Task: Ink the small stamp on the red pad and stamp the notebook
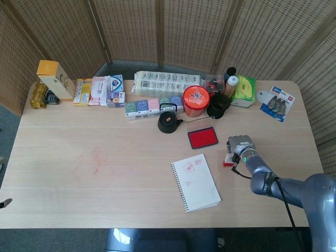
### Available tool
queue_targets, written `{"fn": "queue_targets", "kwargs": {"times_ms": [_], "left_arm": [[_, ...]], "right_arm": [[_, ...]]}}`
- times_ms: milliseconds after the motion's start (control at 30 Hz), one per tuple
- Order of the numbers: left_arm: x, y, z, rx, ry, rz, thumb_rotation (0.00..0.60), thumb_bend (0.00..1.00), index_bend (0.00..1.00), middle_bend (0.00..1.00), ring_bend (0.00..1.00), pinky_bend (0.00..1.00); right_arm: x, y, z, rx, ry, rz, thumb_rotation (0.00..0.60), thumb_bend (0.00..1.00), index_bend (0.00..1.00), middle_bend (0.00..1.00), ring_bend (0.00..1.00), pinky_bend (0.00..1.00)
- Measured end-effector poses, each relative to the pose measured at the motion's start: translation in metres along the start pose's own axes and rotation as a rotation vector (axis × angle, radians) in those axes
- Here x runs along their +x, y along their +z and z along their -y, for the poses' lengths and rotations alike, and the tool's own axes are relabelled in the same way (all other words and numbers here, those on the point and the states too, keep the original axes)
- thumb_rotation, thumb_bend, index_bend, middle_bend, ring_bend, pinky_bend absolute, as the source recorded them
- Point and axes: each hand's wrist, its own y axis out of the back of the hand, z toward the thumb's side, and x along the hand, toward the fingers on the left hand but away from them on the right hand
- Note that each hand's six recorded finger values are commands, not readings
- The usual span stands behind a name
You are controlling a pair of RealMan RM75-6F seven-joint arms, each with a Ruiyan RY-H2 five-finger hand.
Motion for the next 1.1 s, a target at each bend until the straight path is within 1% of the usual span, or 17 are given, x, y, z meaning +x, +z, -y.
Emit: {"fn": "queue_targets", "kwargs": {"times_ms": [333,733,1100], "left_arm": [[-0.002,0.001,-0.001,0.0,0.002,0.009,0.6,0.03,0.0,0.0,0.0,0.0],[-0.003,0.002,0.0,0.0,0.0,0.013,0.6,0.03,0.0,0.0,0.0,0.0],[-0.003,0.002,0.0,0.002,0.0,0.013,0.6,0.03,0.0,0.0,0.0,0.0]], "right_arm": [[0.011,0.006,0.001,0.021,-0.013,-0.025,0.6,0.43,0.48,0.66,0.75,0.96],[0.023,0.013,0.009,0.085,-0.107,-0.106,0.6,0.43,0.48,0.66,0.75,0.96],[0.027,0.009,0.018,0.09,-0.135,-0.141,0.6,0.35,0.44,0.66,0.75,0.96]]}}
